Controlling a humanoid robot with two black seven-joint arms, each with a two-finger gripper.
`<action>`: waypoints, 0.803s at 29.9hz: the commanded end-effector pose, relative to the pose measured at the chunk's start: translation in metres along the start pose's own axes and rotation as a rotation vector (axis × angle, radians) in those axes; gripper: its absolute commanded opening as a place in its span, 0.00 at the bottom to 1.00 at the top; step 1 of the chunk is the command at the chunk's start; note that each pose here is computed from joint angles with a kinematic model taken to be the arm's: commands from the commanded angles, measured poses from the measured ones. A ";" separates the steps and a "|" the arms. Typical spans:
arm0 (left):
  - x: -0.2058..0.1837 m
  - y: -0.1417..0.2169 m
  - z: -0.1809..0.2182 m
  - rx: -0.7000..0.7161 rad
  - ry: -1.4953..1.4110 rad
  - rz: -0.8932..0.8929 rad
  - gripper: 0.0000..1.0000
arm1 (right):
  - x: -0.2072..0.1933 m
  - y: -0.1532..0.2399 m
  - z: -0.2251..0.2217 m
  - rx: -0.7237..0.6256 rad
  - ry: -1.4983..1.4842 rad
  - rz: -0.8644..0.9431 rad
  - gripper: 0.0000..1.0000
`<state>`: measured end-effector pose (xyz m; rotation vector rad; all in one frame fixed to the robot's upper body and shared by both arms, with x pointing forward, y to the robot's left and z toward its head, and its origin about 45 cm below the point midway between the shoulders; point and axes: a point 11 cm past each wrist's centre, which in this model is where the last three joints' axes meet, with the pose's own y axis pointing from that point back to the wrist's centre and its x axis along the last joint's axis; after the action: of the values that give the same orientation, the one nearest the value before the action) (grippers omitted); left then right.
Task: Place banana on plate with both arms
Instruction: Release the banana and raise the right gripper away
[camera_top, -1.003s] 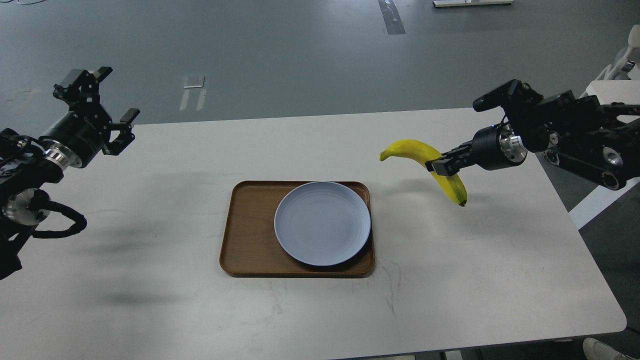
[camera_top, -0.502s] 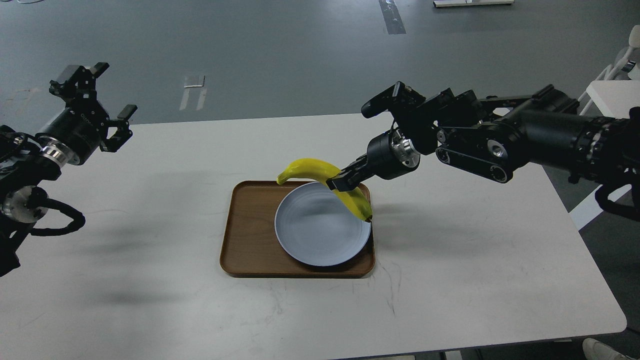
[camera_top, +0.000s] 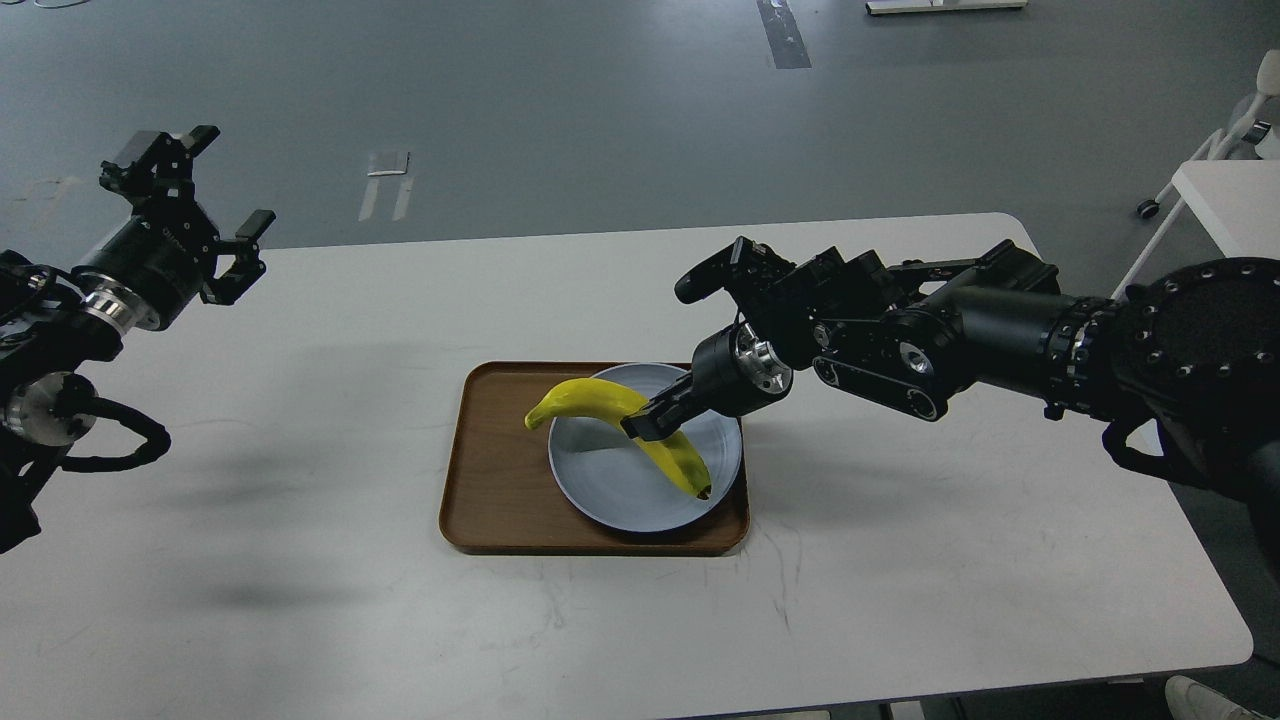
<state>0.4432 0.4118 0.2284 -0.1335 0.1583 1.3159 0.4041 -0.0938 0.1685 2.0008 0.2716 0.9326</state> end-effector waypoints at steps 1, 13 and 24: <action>0.000 0.000 0.000 0.000 -0.001 0.000 1.00 | 0.003 0.003 0.004 -0.009 -0.007 0.013 0.98; 0.000 0.000 -0.001 0.002 -0.001 -0.002 1.00 | 0.065 0.123 0.068 0.062 -0.427 0.515 1.00; -0.009 -0.003 -0.010 0.012 0.014 -0.017 1.00 | -0.036 0.164 0.153 0.285 -1.172 0.979 1.00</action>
<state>0.4434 0.4044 0.2231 -0.1315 0.1703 1.3032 0.4714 -0.2835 0.2516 2.5679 -1.2024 0.2195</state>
